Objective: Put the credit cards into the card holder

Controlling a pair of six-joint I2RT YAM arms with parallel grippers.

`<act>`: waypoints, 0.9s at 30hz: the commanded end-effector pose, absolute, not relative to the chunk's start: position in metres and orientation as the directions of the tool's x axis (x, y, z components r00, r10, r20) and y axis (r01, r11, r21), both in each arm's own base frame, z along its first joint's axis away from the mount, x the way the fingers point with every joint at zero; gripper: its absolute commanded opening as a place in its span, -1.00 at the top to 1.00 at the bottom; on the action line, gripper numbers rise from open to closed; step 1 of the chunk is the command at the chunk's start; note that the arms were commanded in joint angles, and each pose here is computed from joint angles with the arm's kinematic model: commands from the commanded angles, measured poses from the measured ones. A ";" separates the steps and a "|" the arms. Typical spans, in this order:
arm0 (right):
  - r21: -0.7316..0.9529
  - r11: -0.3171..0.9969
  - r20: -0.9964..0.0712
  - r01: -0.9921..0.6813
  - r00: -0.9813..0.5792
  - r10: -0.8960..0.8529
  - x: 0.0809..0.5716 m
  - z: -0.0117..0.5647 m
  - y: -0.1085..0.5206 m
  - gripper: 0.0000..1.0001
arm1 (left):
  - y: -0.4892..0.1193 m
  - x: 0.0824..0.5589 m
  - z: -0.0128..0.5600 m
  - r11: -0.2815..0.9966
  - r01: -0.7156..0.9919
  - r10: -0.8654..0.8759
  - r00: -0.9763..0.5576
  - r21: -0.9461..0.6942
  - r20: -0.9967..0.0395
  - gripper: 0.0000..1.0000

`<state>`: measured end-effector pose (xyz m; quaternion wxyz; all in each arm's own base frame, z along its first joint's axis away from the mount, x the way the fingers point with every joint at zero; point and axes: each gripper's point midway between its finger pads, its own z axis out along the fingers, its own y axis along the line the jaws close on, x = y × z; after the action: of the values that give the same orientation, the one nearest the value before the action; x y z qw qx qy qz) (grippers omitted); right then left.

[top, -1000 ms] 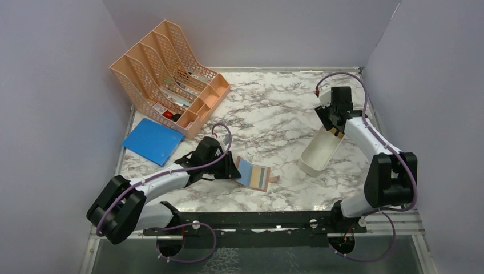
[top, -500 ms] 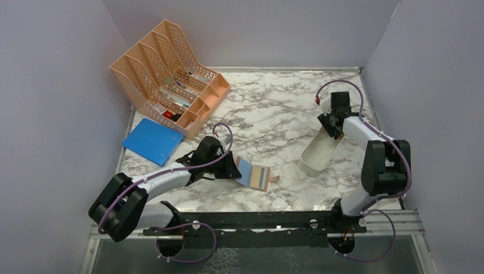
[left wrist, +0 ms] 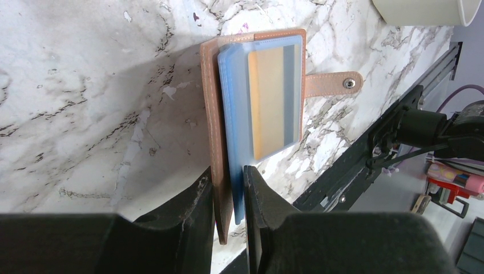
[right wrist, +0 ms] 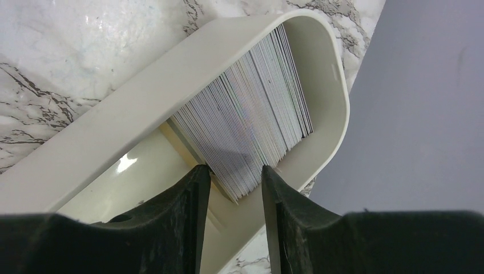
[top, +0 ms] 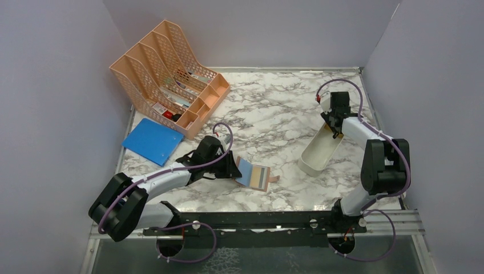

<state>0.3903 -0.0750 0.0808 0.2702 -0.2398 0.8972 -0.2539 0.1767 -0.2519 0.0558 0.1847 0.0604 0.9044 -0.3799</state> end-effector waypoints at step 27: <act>-0.593 0.779 -0.447 -0.202 -0.722 -0.528 0.400 0.102 -0.077 0.42 | -0.256 0.183 0.069 0.680 0.282 -0.039 -0.908 -0.677 -0.417 0.48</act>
<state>0.3921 -0.0729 0.0757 0.2736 -0.2276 0.9013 -0.2471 0.1769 -0.2521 0.0571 0.1863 0.0606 0.9035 -0.3811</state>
